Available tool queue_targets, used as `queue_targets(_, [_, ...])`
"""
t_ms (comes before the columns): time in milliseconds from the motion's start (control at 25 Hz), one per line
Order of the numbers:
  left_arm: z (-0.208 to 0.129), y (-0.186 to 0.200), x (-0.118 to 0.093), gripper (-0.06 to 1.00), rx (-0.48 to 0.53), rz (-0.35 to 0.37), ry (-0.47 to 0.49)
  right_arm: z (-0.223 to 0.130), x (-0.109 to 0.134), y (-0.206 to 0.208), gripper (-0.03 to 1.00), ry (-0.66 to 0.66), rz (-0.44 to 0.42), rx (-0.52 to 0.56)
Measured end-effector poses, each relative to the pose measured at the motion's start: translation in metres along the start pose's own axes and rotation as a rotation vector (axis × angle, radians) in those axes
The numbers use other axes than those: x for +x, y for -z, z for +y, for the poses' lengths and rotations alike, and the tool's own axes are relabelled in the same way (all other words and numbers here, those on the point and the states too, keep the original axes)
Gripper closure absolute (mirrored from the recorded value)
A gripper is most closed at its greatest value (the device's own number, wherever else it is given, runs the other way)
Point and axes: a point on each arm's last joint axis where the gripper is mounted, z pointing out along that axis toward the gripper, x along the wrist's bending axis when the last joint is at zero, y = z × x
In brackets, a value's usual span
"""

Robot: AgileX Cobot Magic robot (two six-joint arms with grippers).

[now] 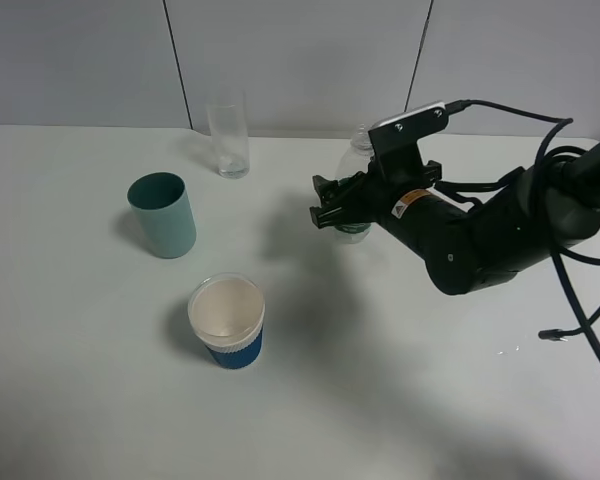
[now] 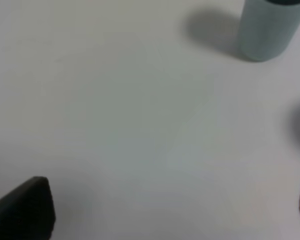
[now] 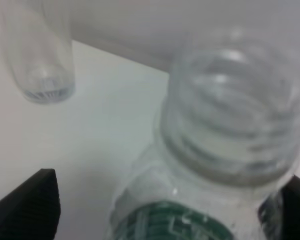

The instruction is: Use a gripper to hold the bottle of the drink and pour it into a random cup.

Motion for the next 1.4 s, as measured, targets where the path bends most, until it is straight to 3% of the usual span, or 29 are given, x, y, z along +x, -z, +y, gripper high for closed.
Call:
queue_targets(440, [0.0,0.0,0.0,-0.05,0.0,0.0,0.0,0.032,-0.004,0.014,0.19,0.071,0.023,-0.033])
queue_targets(840, [0.0,0.0,0.0,-0.05,0.0,0.0,0.0,0.075,-0.013,0.036,0.19,0.093,0.017,-0.13])
queue_targets(1400, [0.0,0.0,0.0,-0.05,0.0,0.001,0.0,0.114,-0.072,0.074,0.19,0.156,-0.082,-0.121])
